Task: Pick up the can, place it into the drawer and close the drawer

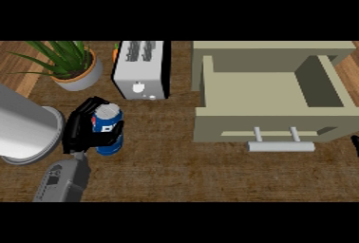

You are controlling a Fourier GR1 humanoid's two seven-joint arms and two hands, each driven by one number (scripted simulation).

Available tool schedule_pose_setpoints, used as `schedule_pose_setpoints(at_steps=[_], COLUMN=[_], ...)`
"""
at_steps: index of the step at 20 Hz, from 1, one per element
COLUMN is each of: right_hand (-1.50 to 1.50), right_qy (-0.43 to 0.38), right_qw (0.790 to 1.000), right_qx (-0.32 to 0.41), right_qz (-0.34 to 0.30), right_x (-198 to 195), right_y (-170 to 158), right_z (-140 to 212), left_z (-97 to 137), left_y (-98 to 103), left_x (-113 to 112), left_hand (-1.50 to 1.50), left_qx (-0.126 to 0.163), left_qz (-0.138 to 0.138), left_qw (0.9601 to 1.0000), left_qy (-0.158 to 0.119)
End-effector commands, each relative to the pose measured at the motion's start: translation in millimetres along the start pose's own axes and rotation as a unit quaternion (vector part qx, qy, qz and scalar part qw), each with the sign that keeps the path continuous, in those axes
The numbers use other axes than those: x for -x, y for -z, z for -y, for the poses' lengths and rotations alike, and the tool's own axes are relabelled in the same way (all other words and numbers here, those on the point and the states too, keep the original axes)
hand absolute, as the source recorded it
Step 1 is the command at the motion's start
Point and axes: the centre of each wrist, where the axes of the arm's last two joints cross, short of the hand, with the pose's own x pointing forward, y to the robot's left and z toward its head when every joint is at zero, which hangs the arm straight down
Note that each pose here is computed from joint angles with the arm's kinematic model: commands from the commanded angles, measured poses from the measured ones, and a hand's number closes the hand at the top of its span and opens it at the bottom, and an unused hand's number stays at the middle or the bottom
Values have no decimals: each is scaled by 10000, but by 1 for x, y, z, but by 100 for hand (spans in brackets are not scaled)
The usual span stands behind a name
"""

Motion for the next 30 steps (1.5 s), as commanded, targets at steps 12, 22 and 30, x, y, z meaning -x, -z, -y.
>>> schedule_pose_setpoints(at_steps=[12,22,30], right_hand=[-150,-150,-150], right_qy=[-68,-49,-63], right_qw=[9999,10000,10000], right_qx=[31,41,-12], right_qz=[149,61,-35], right_x=[0,-4,0], right_y=[10,-2,-1], right_z=[7,4,5], left_z=[117,187,240], left_y=[27,70,84], left_x=[-114,-182,-228], left_hand=[150,150,150], left_qx=[699,921,1053], left_qz=[434,716,705], left_qw=[9964,9919,9907], left_qy=[196,503,500])
